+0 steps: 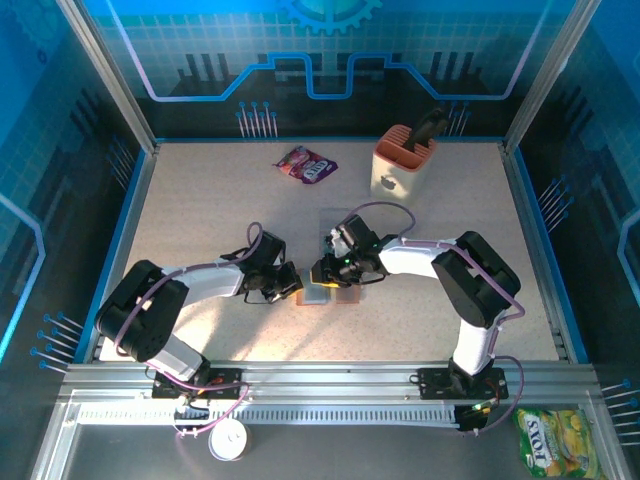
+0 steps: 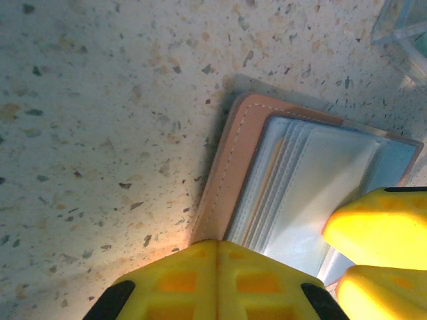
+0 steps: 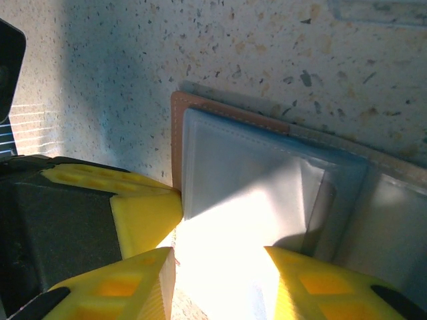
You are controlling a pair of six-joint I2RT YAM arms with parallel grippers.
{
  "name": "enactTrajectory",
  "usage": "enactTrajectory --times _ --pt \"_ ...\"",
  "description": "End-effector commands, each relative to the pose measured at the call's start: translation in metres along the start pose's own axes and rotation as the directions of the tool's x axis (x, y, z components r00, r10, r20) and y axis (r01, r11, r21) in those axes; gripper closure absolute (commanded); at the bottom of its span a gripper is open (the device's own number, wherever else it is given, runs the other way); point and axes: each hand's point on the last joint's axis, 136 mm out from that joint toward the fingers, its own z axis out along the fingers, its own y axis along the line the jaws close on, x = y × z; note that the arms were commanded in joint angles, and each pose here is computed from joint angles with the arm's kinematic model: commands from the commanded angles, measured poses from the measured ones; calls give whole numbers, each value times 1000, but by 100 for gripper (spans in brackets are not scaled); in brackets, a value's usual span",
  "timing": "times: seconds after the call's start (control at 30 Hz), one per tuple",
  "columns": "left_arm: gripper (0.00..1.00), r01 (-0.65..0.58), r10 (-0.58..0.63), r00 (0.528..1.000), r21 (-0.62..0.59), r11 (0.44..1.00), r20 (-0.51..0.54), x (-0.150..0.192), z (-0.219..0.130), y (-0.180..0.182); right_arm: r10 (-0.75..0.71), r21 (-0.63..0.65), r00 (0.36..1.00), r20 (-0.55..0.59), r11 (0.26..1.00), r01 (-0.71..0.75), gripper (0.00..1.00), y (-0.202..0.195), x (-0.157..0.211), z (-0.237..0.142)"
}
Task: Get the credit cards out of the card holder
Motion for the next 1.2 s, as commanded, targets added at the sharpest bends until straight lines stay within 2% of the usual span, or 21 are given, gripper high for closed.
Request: enactTrajectory --times 0.0,0.33,0.67,1.03,1.17 --pt "93 22 -22 1000 -36 999 -15 4 4 14 2 52 1000 -14 999 -2 60 -9 7 -3" --pt "93 19 -19 1000 -26 999 -18 3 2 9 3 92 1000 1 996 -3 60 -20 8 -14" --pt "90 9 -10 1000 42 999 4 -3 -13 -16 12 89 1000 -8 996 -11 60 -24 10 -12" --pt "79 45 -42 999 170 984 -19 -4 -14 -46 31 77 999 11 997 -32 60 -28 6 -14" --pt "77 52 -47 998 180 982 -36 -4 -11 -50 41 62 999 7 997 -41 60 -28 6 -12"
